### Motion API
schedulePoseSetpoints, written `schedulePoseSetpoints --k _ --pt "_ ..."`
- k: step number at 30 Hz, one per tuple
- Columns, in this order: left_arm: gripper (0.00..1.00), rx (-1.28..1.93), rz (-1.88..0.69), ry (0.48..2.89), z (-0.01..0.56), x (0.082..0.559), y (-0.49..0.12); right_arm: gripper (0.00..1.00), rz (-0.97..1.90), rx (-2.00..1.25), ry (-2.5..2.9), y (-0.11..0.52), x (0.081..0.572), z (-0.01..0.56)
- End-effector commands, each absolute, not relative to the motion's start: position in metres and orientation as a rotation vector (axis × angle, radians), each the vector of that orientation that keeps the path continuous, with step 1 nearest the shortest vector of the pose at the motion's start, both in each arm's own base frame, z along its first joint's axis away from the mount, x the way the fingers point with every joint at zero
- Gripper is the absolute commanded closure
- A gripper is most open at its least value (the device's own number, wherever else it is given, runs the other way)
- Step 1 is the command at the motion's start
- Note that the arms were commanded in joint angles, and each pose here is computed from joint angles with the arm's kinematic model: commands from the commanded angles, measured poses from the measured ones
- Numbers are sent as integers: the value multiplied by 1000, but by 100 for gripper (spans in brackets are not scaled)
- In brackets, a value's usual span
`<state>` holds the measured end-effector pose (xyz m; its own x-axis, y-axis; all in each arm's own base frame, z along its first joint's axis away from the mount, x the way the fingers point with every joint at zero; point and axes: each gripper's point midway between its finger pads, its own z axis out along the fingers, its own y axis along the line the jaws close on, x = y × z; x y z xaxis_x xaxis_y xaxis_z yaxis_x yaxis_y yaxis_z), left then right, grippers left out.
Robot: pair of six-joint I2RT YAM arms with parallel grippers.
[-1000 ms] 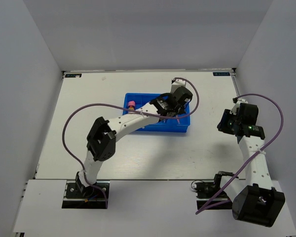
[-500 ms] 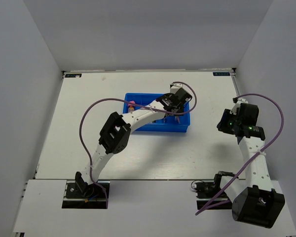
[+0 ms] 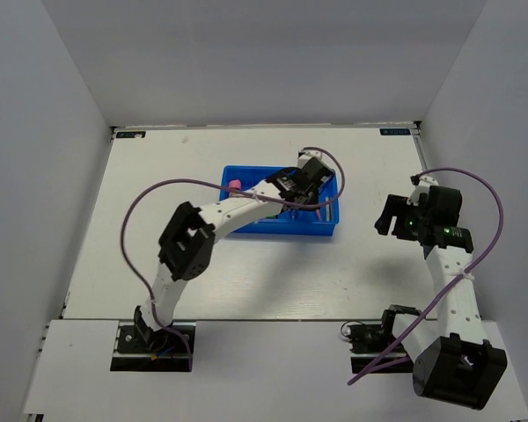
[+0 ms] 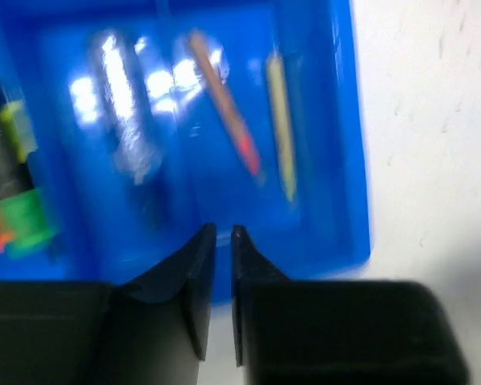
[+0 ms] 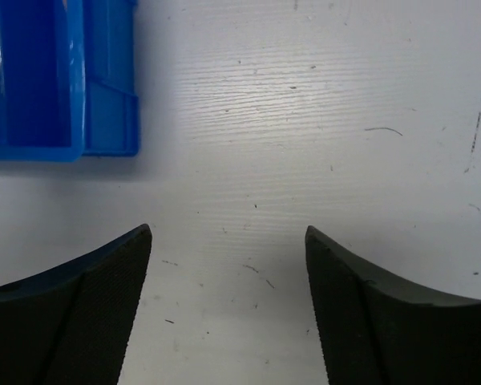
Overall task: Sort the stationery into containers
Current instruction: Place the stationery into the container
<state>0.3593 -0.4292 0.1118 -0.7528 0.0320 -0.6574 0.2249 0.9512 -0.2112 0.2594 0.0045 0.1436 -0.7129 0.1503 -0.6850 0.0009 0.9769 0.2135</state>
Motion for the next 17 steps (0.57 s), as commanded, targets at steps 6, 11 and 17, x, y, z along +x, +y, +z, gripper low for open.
schedulePoseSetpoints --k 6,11,17 --pt "0 352 -359 2274 219 273 -300 11 387 -38 2303 27 257 155" --pt "0 248 -230 2333 197 242 -184 10 472 -57 2289 39 256 154" --pt "0 34 -280 2312 174 221 -108 10 572 -91 2268 51 262 161"
